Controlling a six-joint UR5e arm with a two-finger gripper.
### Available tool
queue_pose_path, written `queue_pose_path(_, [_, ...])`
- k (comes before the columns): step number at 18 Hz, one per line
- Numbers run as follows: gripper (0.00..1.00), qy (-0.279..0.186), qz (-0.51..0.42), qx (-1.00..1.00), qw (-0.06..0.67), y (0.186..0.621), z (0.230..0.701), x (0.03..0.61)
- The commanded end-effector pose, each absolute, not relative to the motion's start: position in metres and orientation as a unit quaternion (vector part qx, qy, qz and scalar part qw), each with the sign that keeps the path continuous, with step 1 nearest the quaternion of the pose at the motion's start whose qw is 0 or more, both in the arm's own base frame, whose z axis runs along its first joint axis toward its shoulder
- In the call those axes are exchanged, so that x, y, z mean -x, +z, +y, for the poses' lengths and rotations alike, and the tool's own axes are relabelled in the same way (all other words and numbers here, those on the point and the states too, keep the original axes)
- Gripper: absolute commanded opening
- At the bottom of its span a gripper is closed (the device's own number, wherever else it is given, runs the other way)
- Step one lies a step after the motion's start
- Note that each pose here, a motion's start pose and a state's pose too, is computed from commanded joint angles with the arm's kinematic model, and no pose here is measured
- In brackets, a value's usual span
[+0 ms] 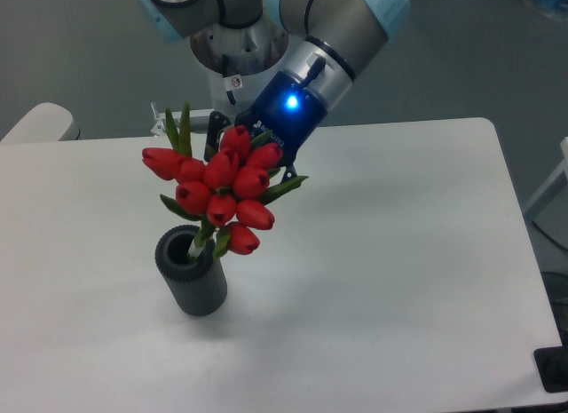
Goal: Pick up the flowers from the vase
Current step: 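Lift the gripped tulips up out of the grey vase, then carry the tulip bunch away from the vase and hold it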
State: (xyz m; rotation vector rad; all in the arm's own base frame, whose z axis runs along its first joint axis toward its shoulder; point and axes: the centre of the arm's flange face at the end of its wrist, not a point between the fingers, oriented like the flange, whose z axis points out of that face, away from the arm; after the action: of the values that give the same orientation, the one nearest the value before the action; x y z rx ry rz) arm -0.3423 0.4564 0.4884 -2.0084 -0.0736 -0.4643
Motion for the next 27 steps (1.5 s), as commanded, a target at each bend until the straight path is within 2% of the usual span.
queue_pose_path(6, [0.29, -0.206, -0.057, 0.834, 0.509, 0.490, 0.455, 0.344])
queue_pose_path(10, [0.28, -0.197, -0.063, 0.831, 0.516, 0.498, 0.447, 0.355])
queue_pose_path(15, [0.28, -0.165, -0.069, 0.830, 0.528, 0.508, 0.430, 0.390])
queue_pose_path(21, [0.28, -0.106, -0.029, 0.837, 0.537, 0.483, 0.412, 0.450])
queue_pose_path(27, [0.28, -0.063, 0.000, 0.853, 0.518, 0.459, 0.424, 0.503])
